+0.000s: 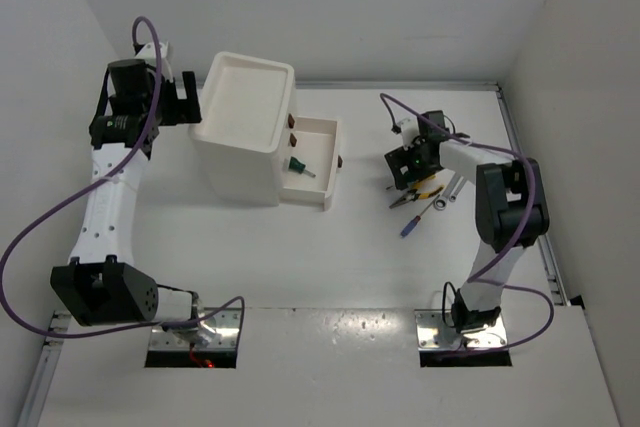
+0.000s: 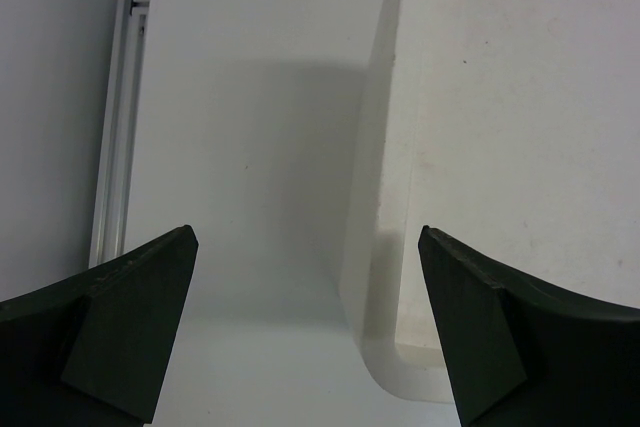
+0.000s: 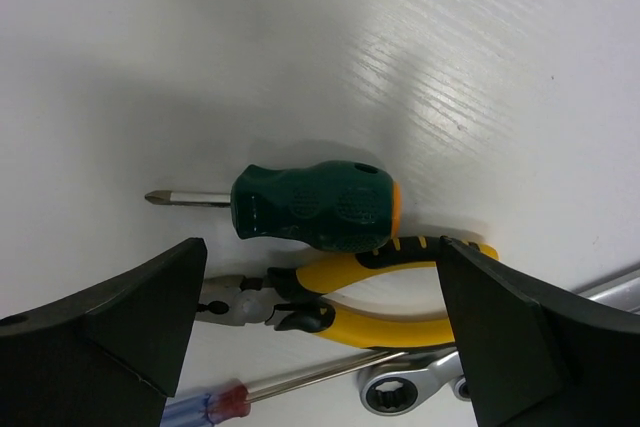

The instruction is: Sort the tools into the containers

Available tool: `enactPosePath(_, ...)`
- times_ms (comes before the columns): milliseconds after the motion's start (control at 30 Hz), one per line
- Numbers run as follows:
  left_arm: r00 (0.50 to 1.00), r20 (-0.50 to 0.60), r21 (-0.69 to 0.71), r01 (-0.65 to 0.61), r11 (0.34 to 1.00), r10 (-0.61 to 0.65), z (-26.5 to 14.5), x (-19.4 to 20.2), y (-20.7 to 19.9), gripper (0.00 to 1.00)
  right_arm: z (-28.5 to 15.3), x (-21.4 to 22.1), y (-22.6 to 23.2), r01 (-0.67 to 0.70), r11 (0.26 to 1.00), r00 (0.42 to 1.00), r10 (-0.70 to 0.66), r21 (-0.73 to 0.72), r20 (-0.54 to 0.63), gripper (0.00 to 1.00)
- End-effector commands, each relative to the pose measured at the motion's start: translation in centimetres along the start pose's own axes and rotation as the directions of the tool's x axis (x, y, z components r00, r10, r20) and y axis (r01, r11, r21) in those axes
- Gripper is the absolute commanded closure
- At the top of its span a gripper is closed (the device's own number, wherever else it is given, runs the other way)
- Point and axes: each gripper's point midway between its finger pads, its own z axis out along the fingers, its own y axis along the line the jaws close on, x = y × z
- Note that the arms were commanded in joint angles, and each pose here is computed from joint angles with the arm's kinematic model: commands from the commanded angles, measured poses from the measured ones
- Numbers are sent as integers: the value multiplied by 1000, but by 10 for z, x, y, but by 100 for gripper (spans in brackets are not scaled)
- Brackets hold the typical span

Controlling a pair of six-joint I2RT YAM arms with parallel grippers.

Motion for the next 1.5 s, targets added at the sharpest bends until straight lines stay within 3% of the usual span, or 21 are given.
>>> enactPosePath(0, 999, 48, -12, 3, 1000, -2, -5, -11, 4, 0, 2, -22, -3, 16, 1000, 999, -16, -6, 52, 4)
enactPosePath(167, 999, 39, -12, 3, 1000, -3, 0, -8, 4, 0, 4, -27, -3, 18, 1000, 998, -18, -10, 66, 14)
enactPosePath(567, 1000, 19, -12, 4, 1000, -4, 9, 3, 4, 0, 5, -30, -1, 53, 997, 995, -49, -48, 83, 69)
enactPosePath(667, 1000, 19, -2, 13, 1000, -13, 9, 3, 2, 0, -2, -32, 3, 64, 996, 994, -58, -67, 92, 76)
enactPosePath(967, 1000, 10, 16, 22, 1000, -23, 13, 7, -1, 0, -72, -84, 11, 97, 989, 961, -65, -108, 269, 77)
enactPosePath(1033, 999, 10, 25, 32, 999, -32, 13, 7, -3, 0, -96, -118, 37, 144, 973, 931, -71, -180, 358, 76)
enactPosePath(1300, 999, 10, 35, 41, 999, -41, 15, 5, -5, 0, -106, -191, 103, 239, 926, 885, -83, -292, 459, 76)
enactPosePath(1467, 999, 9, 53, 40, 998, -41, 15, 5, -9, 0, -79, -216, 136, 288, 903, 881, -119, -318, 457, 75)
